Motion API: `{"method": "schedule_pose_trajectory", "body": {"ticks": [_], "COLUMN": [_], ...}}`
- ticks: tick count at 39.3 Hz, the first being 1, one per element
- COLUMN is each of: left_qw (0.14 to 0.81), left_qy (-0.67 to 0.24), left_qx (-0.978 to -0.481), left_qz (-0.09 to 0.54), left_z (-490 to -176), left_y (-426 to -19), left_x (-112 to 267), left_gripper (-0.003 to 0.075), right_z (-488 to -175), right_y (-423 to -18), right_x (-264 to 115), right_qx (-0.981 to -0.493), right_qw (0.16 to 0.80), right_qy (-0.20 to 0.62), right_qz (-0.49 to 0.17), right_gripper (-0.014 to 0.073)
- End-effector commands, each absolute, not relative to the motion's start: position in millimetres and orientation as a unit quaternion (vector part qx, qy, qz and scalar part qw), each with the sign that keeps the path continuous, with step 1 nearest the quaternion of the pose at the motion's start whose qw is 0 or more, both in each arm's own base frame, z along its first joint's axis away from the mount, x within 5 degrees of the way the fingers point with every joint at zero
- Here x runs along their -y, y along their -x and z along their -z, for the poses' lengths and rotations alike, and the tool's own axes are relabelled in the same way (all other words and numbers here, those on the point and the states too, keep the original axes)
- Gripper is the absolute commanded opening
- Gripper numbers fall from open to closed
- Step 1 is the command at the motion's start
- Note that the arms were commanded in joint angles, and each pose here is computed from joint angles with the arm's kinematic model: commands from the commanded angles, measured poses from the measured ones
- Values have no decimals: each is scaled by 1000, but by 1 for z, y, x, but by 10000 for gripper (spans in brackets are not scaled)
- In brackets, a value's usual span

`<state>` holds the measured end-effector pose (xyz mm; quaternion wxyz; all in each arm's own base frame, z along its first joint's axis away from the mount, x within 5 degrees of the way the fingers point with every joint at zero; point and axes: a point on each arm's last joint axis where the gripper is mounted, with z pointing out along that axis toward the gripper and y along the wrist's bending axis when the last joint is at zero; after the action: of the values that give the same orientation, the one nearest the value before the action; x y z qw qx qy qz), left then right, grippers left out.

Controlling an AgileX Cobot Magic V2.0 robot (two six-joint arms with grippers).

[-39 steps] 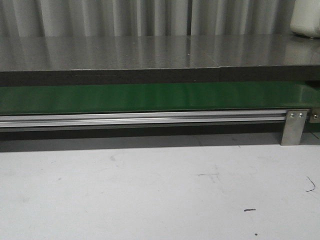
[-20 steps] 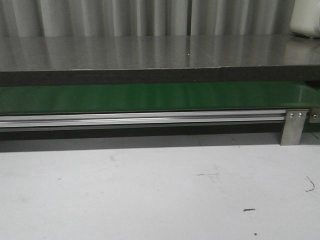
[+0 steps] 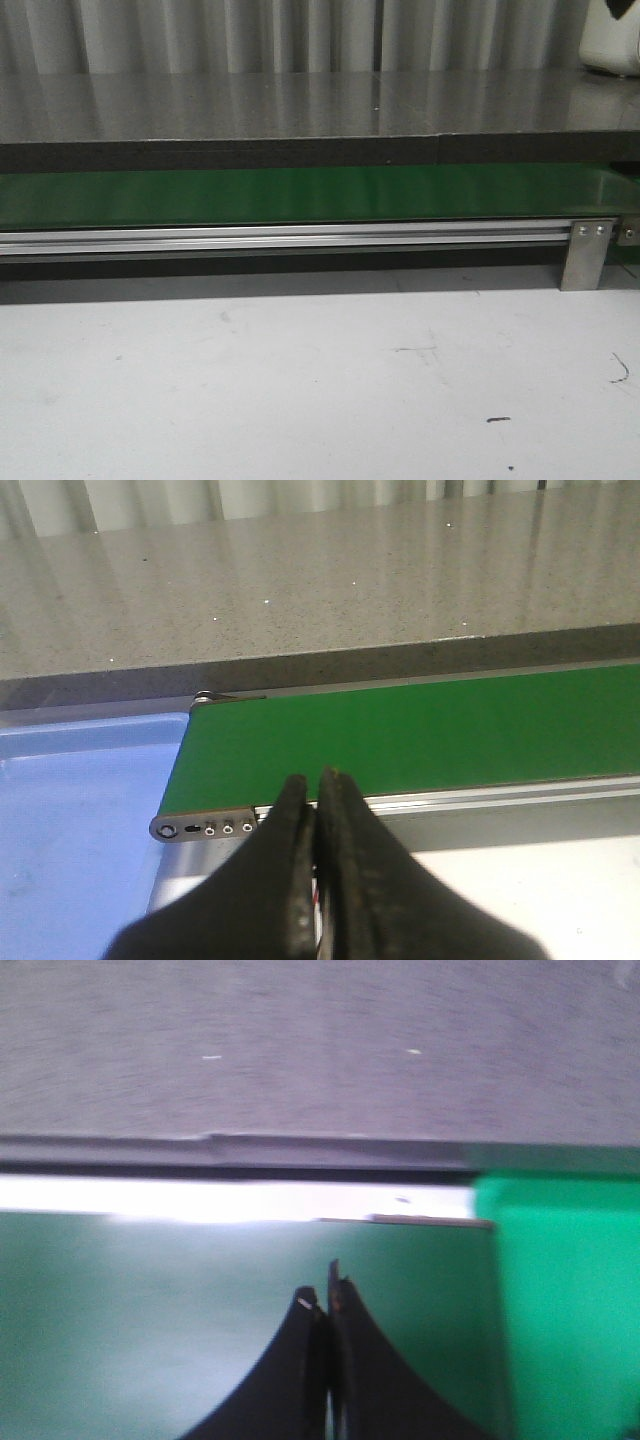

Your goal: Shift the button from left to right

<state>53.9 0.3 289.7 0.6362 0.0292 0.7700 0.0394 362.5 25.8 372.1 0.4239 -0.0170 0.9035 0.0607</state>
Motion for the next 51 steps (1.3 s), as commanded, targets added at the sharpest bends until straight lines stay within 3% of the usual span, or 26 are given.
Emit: {"method": "schedule_pose_trajectory", "body": {"ticks": [1, 9, 31, 40, 51], "left_qw": [676, 676, 676, 676, 676], "left_qy": [-20, -20, -20, -20, -20], "left_qx": [-736, -736, -736, -736, -736], "left_qz": [-35, -35, -35, -35, -35], "left_z": [-306, -306, -306, -306, -306], "left_y": [-54, -54, -54, -54, -54], "left_x": [0, 0, 0, 0, 0], "left_gripper": [-21, -21, -21, -21, -21], "right_z": [-408, -397, -324, -312, -312], "right_y": [-332, -277, -104, -66, -60], "right_x": [-44, -58, -23, -15, -14], "right_qx": [-857, -830, -729, -681, -671], "right_qw": [507, 546, 675, 724, 733], "right_qy": [49, 77, 60, 56, 56], "right_qz": [-71, -87, -92, -97, -98], "right_gripper": [-68, -68, -68, -68, -68]}}
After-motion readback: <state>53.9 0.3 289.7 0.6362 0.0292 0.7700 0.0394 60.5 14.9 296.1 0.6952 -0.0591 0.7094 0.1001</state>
